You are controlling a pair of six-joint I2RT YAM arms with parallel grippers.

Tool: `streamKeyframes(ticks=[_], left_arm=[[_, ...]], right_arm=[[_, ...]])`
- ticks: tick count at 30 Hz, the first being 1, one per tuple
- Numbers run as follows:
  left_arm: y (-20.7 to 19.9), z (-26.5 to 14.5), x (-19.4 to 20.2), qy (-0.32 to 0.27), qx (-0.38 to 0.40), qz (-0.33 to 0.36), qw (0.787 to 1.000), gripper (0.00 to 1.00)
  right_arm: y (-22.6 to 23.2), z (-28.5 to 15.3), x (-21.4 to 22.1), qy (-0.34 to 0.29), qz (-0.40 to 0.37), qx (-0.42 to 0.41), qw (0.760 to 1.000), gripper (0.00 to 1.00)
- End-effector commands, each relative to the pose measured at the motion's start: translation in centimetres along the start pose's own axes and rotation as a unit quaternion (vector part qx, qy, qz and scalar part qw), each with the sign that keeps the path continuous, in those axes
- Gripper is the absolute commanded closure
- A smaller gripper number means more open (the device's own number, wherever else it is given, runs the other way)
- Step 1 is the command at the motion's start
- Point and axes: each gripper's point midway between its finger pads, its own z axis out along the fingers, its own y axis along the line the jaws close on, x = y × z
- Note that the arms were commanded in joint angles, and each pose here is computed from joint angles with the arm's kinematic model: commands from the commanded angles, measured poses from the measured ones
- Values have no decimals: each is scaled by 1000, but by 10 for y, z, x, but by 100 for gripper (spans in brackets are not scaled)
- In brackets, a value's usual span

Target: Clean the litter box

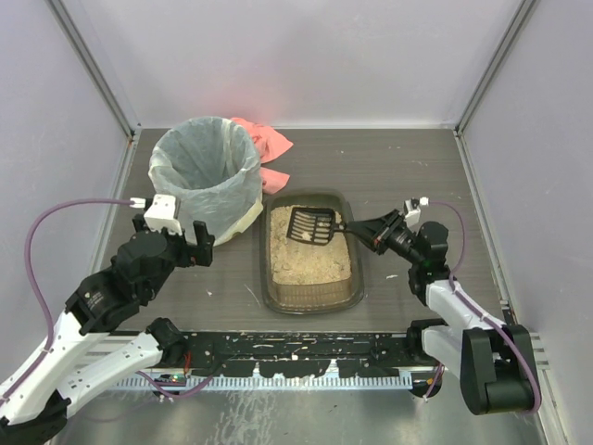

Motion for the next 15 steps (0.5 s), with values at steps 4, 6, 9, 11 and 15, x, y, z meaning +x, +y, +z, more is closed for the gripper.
streamKeyframes(ticks=[4,6,9,11,15], left_arm=[[26,-15,-2,-15,-53,-38,998,0],[32,-18,0,-15,-67,-44,997,0],[40,-20,4,-13,-85,-49,995,0],[45,-22,9,-8,-95,-49,994,0],[51,-25,14,-5,-106,-53,993,0]], right_arm=[[95,19,-38,-57,-82,-35,994,99],[114,29,-45,-68,-90,-36,993,99],[148,47,-52,-76,-100,-51,991,99],[171,62,-54,-76,-108,-65,989,99],[211,105,-44,-59,-156,-76,983,99]])
